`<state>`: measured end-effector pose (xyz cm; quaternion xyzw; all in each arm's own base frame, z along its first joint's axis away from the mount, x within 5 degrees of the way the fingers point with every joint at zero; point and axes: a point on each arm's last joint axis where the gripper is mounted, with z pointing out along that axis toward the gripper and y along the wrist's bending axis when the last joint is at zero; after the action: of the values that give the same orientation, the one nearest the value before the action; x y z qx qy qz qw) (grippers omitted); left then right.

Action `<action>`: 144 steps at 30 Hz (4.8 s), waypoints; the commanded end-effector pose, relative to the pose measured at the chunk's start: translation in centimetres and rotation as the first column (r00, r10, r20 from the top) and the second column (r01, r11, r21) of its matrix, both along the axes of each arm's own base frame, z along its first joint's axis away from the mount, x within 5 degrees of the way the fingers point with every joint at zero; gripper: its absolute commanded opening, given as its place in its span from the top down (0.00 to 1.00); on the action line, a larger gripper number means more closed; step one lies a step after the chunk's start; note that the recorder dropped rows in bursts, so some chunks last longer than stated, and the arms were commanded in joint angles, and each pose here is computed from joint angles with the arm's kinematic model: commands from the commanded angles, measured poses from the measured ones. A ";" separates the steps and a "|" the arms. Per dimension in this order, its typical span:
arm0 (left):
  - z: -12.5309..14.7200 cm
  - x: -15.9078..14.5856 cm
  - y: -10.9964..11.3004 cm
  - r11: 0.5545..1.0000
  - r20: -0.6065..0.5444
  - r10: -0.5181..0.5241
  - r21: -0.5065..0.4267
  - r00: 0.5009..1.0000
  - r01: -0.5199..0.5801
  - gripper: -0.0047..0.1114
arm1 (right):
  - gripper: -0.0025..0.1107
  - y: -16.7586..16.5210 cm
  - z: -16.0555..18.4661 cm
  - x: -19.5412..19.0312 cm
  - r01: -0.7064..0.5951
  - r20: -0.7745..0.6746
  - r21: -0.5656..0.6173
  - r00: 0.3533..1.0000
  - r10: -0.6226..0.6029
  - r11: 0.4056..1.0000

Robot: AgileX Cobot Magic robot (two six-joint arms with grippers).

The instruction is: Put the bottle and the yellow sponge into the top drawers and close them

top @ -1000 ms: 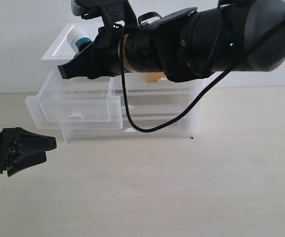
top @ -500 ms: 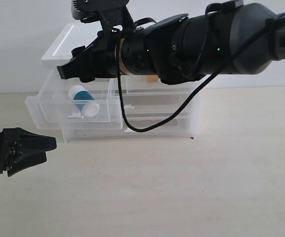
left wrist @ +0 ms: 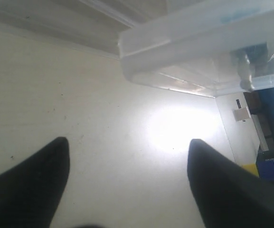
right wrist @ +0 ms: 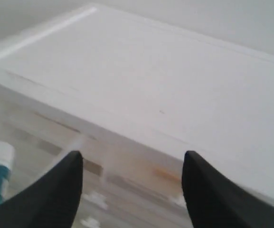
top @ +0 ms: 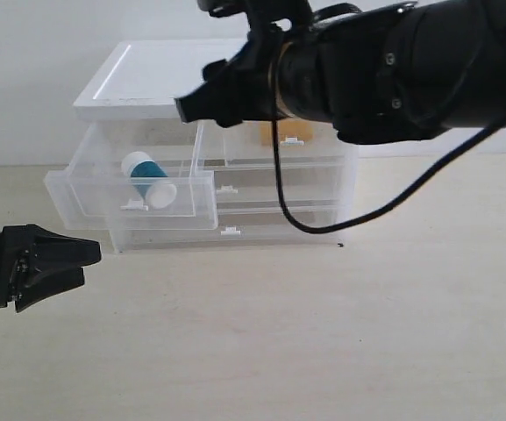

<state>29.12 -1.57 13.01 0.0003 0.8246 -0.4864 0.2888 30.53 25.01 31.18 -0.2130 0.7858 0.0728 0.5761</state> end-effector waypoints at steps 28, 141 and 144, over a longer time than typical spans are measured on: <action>0.8 -1.2 -1.5 0.993 0.050 -0.063 -0.094 0.997 0.068 0.93 | 0.98 -0.1 -8.1 -4.7 -0.244 -0.320 0.101 0.910 0.264 0.964; 10.3 -20.8 -6.0 0.988 0.555 -0.137 0.019 0.820 0.152 0.93 | 0.98 -12.7 -4.2 -15.7 -0.147 -0.153 0.470 0.957 0.245 0.870; 10.3 -20.8 -6.0 0.988 0.555 -0.137 0.019 0.820 0.152 0.93 | 0.98 -12.7 -4.2 -15.7 -0.147 -0.153 0.470 0.957 0.245 0.870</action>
<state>8.43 -7.51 23.26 0.1979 0.7008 -0.4933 0.4758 14.97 12.44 26.98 -0.1424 0.7792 0.3330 0.5115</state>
